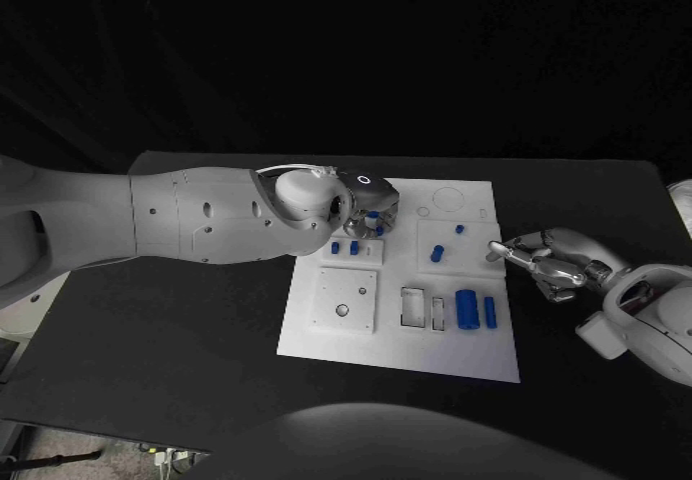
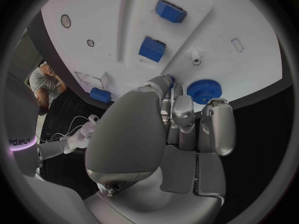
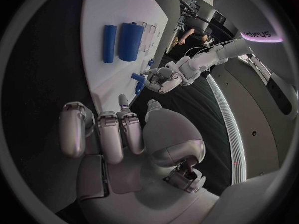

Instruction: Assemble the parts on the task board

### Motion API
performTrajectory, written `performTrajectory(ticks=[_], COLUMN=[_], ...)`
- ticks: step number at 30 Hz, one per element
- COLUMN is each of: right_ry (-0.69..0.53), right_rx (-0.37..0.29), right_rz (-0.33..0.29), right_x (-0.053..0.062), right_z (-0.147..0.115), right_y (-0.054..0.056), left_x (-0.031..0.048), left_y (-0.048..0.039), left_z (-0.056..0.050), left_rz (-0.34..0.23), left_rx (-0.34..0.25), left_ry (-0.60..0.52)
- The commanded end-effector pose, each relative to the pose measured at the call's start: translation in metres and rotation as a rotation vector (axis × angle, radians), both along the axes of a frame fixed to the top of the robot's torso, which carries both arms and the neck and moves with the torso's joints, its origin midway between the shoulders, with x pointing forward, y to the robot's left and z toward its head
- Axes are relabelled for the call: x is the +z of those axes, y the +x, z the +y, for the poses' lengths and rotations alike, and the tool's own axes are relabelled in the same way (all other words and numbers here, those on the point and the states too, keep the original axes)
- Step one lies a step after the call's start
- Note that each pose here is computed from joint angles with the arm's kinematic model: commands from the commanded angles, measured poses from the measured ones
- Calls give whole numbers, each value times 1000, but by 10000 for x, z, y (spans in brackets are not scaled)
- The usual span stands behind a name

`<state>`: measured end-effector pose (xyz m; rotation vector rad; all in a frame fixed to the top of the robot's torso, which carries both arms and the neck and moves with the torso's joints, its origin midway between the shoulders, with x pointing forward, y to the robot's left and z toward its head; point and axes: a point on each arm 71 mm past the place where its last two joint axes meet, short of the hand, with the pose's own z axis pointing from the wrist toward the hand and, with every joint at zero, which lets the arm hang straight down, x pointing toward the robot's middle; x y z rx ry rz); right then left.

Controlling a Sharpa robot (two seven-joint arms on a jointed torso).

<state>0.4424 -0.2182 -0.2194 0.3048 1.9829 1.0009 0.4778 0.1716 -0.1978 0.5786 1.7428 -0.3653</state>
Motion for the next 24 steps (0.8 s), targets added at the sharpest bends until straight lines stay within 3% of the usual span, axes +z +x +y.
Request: performTrajectory(ticks=[1,14,24], right_ry=[-4,-5,-5], right_rx=[15,12,10], right_rz=[11,10,10], right_x=[-11,-13,-14], right_z=[15,8,-3], right_y=[-8,-4,-5], left_x=[-10,-30,57], left_y=[-8,-12,-43], left_z=[-17,-13,12], left_rz=[1,-15,-109], left_rx=[-13,-23,-53], left_ry=[-5,-13,-107])
